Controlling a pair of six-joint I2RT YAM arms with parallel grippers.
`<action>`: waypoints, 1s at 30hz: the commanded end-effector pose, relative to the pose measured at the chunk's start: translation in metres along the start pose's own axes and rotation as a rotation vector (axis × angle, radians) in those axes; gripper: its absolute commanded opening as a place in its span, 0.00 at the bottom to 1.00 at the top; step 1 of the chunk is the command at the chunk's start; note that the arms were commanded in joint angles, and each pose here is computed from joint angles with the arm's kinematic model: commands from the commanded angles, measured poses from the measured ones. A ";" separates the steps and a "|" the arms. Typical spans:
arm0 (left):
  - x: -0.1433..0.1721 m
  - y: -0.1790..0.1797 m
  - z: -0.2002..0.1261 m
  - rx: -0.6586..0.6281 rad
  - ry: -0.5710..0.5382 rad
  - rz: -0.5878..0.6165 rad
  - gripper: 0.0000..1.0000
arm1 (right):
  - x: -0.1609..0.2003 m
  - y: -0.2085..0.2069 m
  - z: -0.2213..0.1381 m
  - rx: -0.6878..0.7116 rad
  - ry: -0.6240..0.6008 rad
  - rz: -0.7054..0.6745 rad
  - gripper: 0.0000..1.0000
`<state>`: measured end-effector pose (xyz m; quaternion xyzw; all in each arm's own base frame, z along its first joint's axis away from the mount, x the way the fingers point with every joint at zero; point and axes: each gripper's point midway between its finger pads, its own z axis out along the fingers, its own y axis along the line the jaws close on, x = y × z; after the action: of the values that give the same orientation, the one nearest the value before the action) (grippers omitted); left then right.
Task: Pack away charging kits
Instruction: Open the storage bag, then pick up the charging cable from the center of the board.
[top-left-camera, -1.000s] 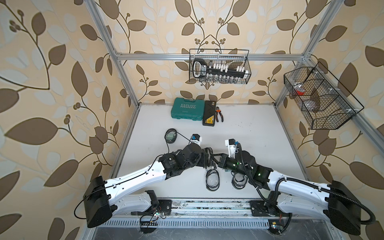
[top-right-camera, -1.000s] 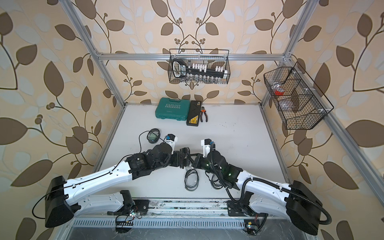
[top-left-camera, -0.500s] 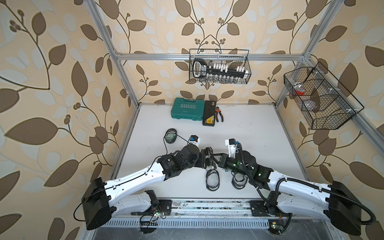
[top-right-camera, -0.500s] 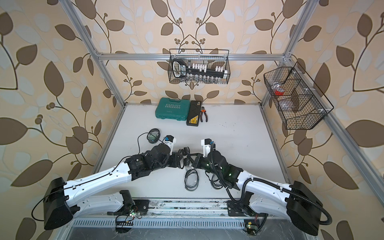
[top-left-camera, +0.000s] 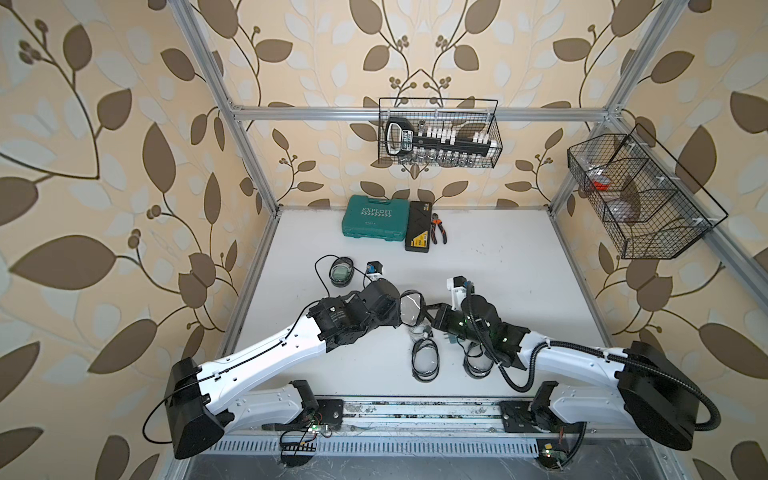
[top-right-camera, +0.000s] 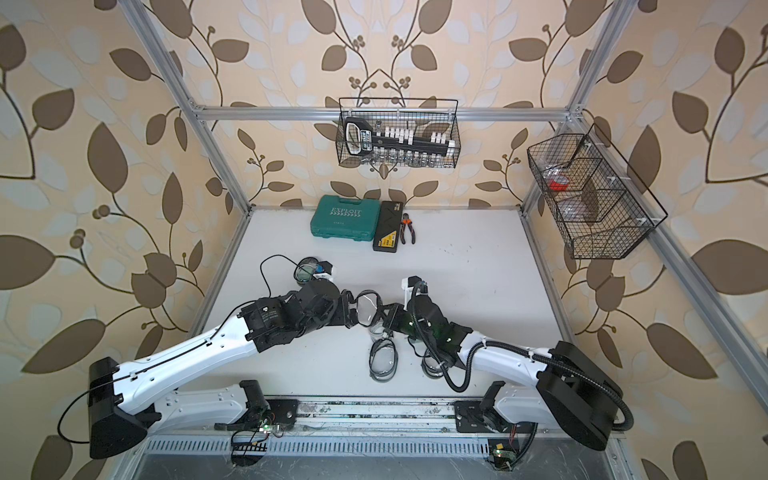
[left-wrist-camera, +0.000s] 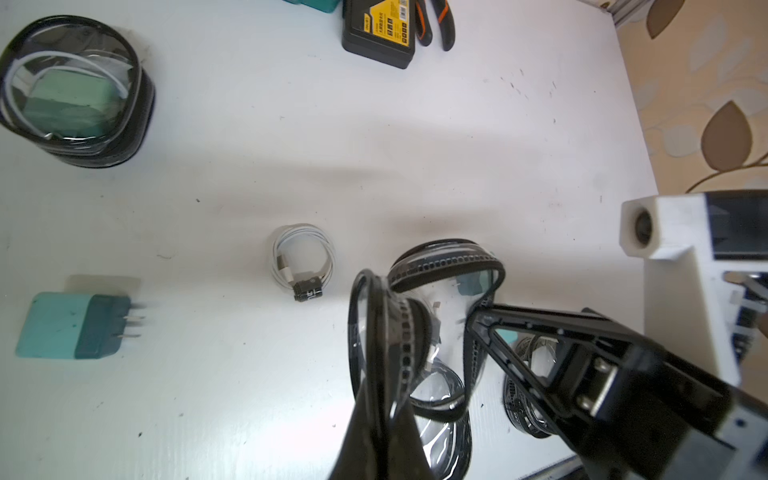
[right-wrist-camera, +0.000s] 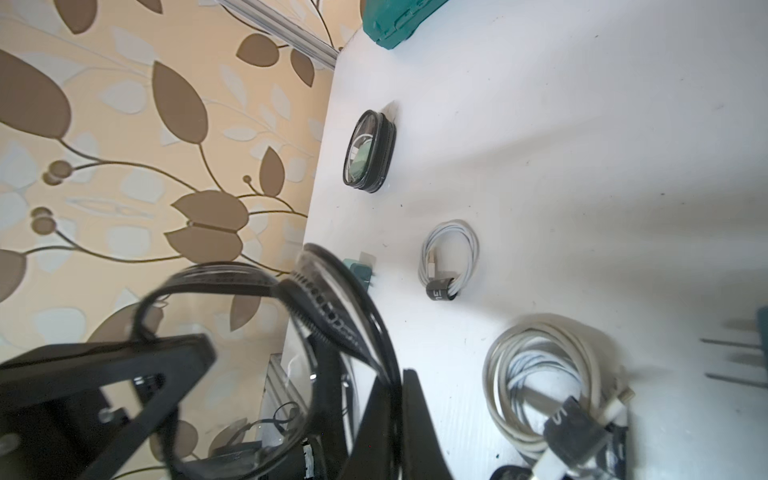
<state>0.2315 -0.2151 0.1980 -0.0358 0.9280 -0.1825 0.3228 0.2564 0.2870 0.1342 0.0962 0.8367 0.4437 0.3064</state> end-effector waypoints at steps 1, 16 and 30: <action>-0.008 0.034 -0.004 -0.165 -0.019 -0.007 0.00 | 0.000 -0.009 0.011 0.052 0.010 -0.009 0.09; 0.002 0.129 0.018 -0.487 0.123 -0.171 0.00 | 0.011 -0.025 0.074 0.203 0.143 -0.200 0.50; -0.001 0.160 0.012 -0.620 0.083 -0.179 0.00 | 0.022 -0.032 0.090 0.414 0.167 -0.307 0.60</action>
<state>0.2480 -0.0770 0.1298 -0.2064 0.9482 0.0657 0.2324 0.2911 0.3553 0.0805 -0.0246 0.9130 0.2986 0.2770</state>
